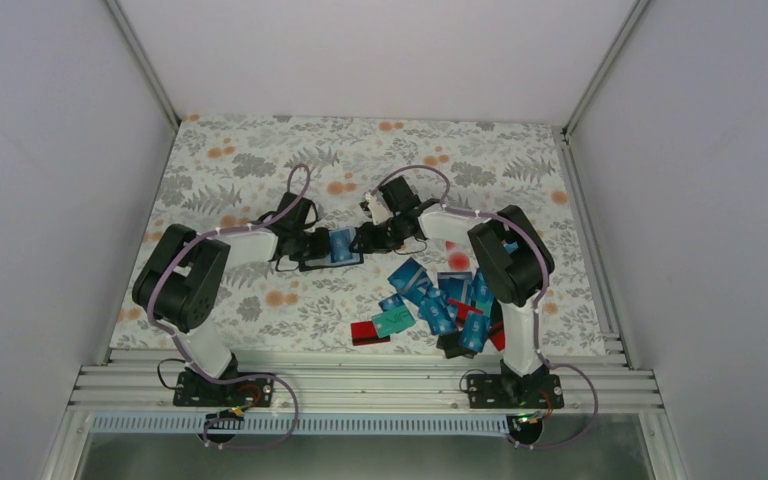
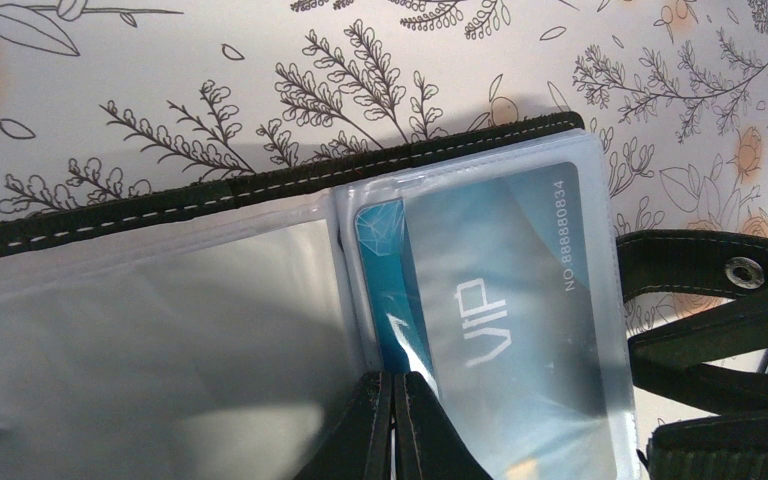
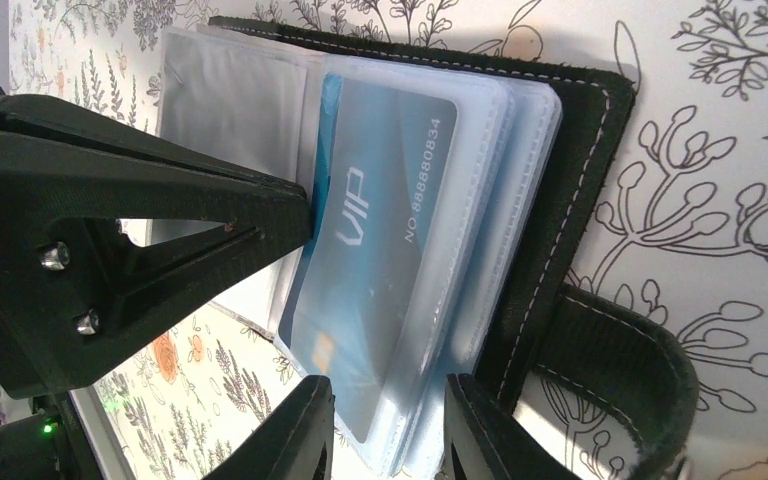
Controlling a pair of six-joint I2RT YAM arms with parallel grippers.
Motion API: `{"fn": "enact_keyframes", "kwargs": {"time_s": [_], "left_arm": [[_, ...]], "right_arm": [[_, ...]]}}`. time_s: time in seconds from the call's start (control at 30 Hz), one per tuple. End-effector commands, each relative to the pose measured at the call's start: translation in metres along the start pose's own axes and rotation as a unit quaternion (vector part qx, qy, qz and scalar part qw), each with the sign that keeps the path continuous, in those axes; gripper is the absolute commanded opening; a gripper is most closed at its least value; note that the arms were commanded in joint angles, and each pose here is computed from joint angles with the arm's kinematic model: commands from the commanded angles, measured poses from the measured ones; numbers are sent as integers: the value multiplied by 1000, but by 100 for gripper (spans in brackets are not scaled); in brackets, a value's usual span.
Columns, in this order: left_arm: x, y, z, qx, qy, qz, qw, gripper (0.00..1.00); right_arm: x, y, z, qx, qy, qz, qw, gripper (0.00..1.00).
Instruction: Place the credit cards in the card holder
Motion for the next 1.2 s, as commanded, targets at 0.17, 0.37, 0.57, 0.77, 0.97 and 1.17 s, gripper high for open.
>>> {"fn": "enact_keyframes", "kwargs": {"time_s": [0.17,0.37,0.57,0.77,0.97,1.17], "left_arm": [[15,17,16,0,-39,29,999,2],[16,19,17,-1,-40,30,999,2],[17,19,15,1,-39,31,999,2],[17,19,13,2,-39,31,999,2],[18,19,14,2,-40,31,999,2],[18,18,14,2,-40,31,999,2]], "right_arm": [[6,-5,1,-2,-4,-2,1000,29],[7,-6,2,-6,-7,-1,1000,27],[10,-7,5,-14,-7,3,1000,27],[14,-5,4,-13,-7,10,1000,26],[13,-3,2,-9,5,13,1000,26],[12,-2,0,-5,13,13,1000,29]]}}
Point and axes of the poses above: each gripper's point midway between its finger pads, its own x axis out along the fingers, its own z axis along the line the jaws close on, y = z × x, the point moved 5 cm from there along -x, back along the fingers, and after that the axes turned 14 degrees about -x, right-handed, at the moved point
